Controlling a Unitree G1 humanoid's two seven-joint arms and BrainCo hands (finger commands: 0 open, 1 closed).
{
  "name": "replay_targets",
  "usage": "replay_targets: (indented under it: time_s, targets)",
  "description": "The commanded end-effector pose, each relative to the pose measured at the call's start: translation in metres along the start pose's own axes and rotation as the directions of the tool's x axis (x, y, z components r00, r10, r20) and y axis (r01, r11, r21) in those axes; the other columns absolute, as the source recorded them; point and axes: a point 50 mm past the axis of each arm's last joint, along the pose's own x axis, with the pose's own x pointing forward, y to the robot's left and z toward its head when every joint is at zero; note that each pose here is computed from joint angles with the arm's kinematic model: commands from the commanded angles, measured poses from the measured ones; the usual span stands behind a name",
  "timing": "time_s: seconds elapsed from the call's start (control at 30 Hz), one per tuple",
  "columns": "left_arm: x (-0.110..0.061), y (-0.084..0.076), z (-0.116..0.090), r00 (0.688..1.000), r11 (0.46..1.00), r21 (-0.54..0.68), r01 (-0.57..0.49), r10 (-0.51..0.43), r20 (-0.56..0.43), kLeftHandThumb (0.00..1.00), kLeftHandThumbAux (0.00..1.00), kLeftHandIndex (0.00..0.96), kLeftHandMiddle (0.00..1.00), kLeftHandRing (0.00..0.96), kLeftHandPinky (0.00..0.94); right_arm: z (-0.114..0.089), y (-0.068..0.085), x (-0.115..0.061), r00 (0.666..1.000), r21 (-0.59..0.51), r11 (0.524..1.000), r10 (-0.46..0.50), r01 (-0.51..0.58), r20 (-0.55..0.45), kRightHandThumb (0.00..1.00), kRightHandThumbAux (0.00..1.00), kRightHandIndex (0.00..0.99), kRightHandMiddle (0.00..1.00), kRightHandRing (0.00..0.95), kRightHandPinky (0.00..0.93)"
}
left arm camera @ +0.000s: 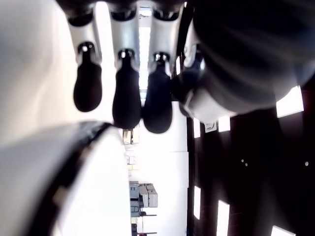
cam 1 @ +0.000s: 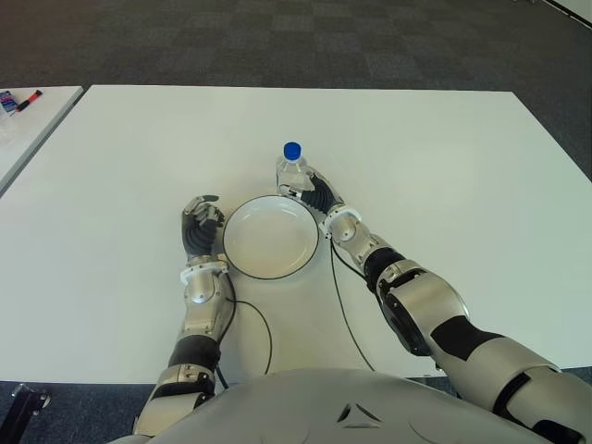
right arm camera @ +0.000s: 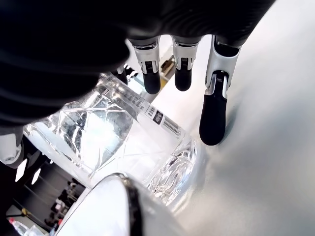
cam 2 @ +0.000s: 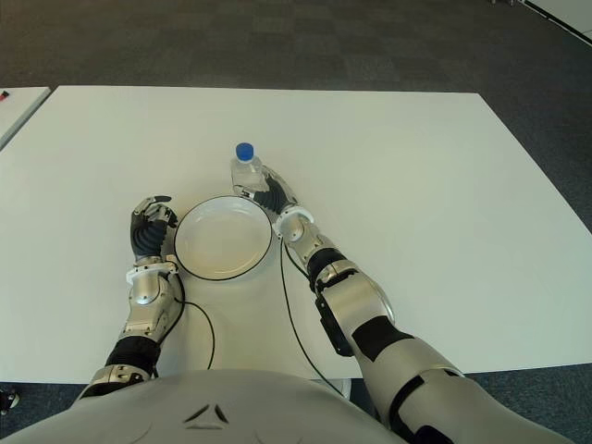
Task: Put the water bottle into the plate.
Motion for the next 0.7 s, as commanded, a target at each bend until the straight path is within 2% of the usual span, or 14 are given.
replay_targets:
  time_s: [0.03, 0.33, 0.53, 0.7]
  targets:
    - [-0.01, 0.004, -0.014, 0.997, 1.0, 0.017, -0.006, 0.007, -0.074, 0.691, 0.716, 0.435, 0.696, 0.678, 0.661, -0.003, 0.005, -0.002, 1.0, -0.002, 1.0, 0.02, -0.02, -0.013, 0.407, 0.358, 0.0, 0.0, 0.0, 0.0]
    - [-0.01, 0.003, -0.014, 0.997, 1.0, 0.001, -0.003, 0.003, -0.079, 0.692, 0.716, 0.436, 0.701, 0.679, 0.651, -0.001, 0.005, -0.001, 0.999, 0.007, 1.0, 0.03, -0.03, -0.017, 0.421, 0.357, 0.0, 0.0, 0.0, 0.0]
    - [-0.01, 0.002, -0.014, 0.997, 1.0, 0.018, -0.004, 0.006, -0.08, 0.692, 0.715, 0.436, 0.701, 0.683, 0.671, 0.012, 0.001, 0.008, 0.999, 0.018, 0.999, 0.041, -0.041, -0.003, 0.444, 0.351, 0.0, 0.0, 0.0, 0.0]
    - [-0.01, 0.002, -0.015, 0.996, 1.0, 0.028, -0.005, 0.007, -0.087, 0.692, 0.715, 0.436, 0.702, 0.684, 0.671, 0.015, 0.0, 0.008, 0.999, -0.006, 0.999, 0.046, -0.046, 0.026, 0.455, 0.349, 0.0, 0.0, 0.0, 0.009]
